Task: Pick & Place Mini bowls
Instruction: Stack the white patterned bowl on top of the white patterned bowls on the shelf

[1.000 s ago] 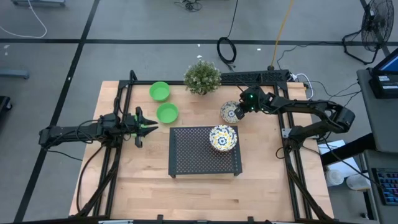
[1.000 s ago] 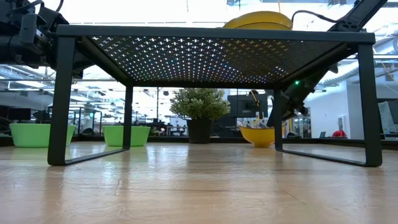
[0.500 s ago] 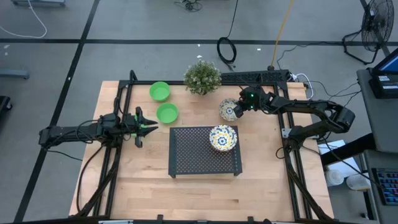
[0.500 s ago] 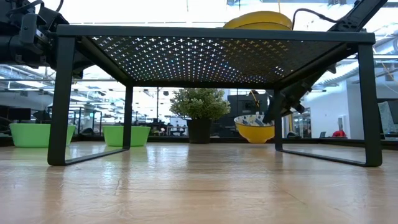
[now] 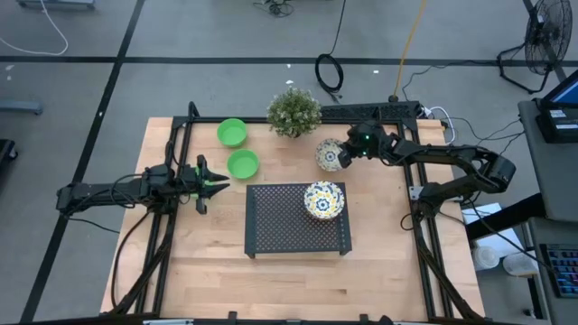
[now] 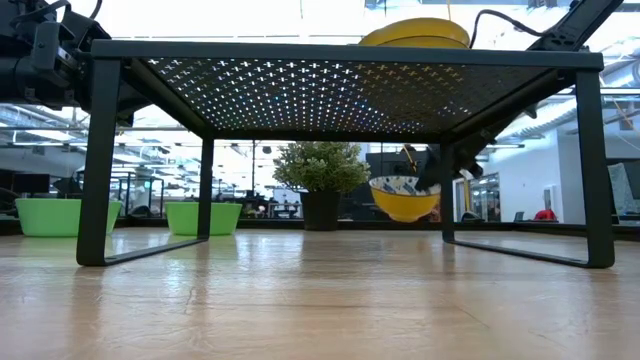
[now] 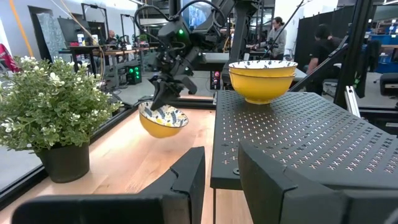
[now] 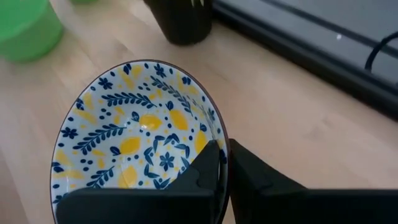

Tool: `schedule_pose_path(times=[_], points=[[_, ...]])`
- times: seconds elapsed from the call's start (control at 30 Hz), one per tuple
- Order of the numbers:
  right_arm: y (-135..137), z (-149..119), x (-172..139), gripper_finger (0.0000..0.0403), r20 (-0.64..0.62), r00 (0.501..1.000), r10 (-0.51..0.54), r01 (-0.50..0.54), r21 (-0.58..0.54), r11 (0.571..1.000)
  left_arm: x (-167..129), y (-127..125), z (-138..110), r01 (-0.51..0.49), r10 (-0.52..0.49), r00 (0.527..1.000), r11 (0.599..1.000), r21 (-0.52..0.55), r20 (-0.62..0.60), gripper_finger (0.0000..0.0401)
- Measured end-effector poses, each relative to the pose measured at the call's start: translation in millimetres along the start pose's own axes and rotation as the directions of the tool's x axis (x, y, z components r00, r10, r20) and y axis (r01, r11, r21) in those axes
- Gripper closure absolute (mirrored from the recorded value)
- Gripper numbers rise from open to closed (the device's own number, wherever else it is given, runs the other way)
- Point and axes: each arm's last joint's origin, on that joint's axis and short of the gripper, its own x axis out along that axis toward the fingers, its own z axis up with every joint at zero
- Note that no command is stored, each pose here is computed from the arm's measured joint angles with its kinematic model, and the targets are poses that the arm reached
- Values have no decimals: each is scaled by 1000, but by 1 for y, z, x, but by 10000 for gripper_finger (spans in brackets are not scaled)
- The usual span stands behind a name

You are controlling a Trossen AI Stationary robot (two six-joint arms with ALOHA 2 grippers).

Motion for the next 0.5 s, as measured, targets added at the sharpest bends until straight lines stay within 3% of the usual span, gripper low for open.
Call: schedule_pose_path(times=[0.23,0.5], points=[[2,11,-1,392,113,993,23,-21,-16,1000,0,0,0,0,0,1000,1000,0,0,302],[3,13,-1,392,134,991,27,-24,-28,999,0,0,0,0,0,1000,1000,0,0,302]])
